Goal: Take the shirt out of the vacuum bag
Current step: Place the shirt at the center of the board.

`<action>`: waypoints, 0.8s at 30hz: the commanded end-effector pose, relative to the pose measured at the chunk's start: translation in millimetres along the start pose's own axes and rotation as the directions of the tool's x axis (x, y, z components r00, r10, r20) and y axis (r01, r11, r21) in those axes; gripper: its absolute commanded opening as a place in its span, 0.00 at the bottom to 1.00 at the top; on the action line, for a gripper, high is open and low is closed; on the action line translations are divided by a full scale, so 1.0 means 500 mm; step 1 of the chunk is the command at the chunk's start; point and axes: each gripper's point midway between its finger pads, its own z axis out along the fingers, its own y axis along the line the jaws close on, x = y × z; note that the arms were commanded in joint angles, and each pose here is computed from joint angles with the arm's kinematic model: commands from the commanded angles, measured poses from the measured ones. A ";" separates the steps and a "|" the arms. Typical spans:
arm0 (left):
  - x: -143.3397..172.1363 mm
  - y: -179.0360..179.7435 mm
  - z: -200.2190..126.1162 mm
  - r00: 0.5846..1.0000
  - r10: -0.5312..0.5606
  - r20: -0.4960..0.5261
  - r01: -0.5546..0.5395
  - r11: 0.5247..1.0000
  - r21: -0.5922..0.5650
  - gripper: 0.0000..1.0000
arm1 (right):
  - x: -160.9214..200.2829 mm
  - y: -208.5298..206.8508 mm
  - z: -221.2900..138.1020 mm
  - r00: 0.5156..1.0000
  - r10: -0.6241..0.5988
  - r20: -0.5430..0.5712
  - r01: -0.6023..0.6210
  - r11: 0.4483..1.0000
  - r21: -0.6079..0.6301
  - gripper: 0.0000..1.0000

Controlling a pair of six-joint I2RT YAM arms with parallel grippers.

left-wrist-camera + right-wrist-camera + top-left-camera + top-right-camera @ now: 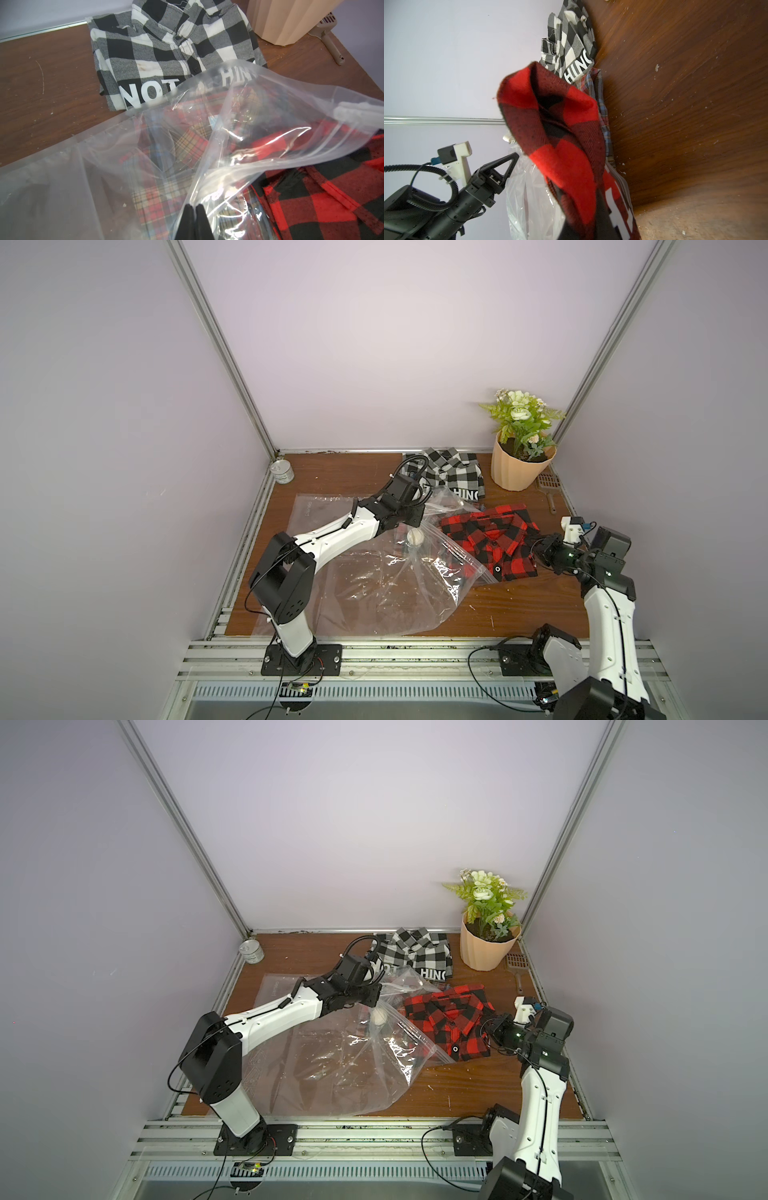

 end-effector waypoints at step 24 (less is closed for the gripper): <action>-0.105 0.129 -0.125 0.990 -0.010 0.140 0.029 0.991 -0.132 0.01 | -0.092 -0.102 0.004 0.994 -0.038 0.102 0.021 0.986 0.164 0.00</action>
